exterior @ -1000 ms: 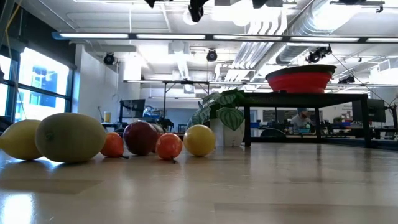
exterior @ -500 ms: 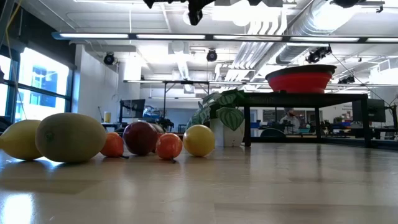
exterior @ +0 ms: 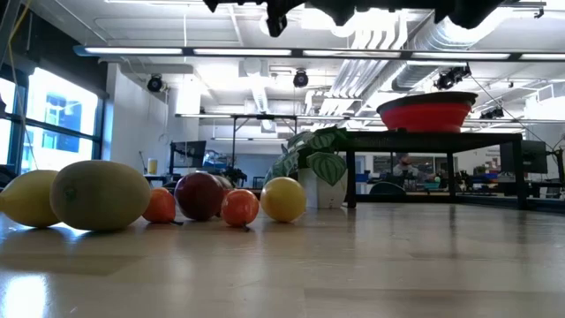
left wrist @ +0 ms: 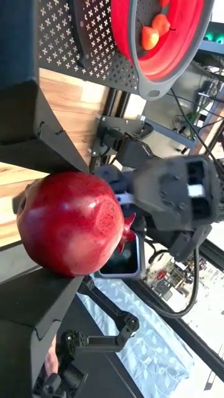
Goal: Pick & Place Fruit
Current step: Put the pomegranate into the red colander
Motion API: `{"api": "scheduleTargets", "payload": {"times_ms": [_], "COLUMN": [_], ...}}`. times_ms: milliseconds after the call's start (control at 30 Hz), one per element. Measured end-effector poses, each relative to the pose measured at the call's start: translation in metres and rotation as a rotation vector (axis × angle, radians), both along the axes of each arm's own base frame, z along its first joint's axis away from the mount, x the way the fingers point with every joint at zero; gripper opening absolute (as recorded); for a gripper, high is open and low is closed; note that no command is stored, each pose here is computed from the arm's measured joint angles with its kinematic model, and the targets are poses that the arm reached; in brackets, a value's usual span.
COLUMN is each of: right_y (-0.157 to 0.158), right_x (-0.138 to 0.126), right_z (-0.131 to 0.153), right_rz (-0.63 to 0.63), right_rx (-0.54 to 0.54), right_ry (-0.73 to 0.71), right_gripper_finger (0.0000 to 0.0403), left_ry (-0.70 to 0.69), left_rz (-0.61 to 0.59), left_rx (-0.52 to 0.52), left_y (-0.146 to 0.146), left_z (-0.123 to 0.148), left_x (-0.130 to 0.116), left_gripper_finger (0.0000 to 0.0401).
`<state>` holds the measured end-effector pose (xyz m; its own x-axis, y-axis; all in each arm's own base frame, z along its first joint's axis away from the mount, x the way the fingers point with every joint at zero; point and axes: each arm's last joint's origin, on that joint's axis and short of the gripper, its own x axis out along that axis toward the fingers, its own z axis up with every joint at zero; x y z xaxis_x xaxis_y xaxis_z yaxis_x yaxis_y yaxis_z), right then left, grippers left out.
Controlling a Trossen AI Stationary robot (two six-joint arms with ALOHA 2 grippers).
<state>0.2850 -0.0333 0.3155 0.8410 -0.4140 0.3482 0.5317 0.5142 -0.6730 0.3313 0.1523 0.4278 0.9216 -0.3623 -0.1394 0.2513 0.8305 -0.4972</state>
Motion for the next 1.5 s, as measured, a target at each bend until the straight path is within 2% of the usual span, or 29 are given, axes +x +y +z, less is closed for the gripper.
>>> {"api": "scheduleTargets", "payload": {"times_ms": [233,367,500,700,867,1133,1233,1500], "right_y": [-0.001,0.001,0.001,-0.002,-0.014,-0.023,-0.026,-0.025], "right_x": [0.009,0.012,0.013,0.015,0.014,0.014,0.013,0.013], "right_z": [0.007,0.007,0.011,0.016,0.015,0.013,0.012,0.013], "right_rz": [-0.019,0.05,0.049,0.074,0.096,0.162,0.161,0.206], "right_rx": [-0.034,-0.059,-0.057,-0.033,0.031,0.027,0.053,0.039], "right_ry": [-0.033,-0.003,-0.006,-0.015,-0.032,-0.011,-0.011,-0.014], "right_gripper_finger": [0.0366,0.0366,0.0366,0.0366,0.0365,0.0327,0.032,0.0298], "left_ry": [0.02,0.021,0.022,0.017,0.019,0.018,0.018,0.018], "left_rz": [0.0,0.0,0.0,-0.002,-0.004,-0.005,-0.006,-0.009], "left_rx": [-0.011,-0.011,-0.012,0.003,0.006,0.006,0.006,0.006], "left_y": [0.0,0.0,0.0,0.0,0.0,0.0,-0.001,-0.001], "left_z": [-0.002,-0.002,-0.002,-0.002,-0.002,-0.002,-0.002,-0.002], "left_x": [0.0,0.0,0.0,0.0,0.0,-0.001,-0.001,0.0], "left_gripper_finger": [0.0223,0.0223,0.0223,0.0223,0.0223,0.0223,0.0223,0.0223]}}
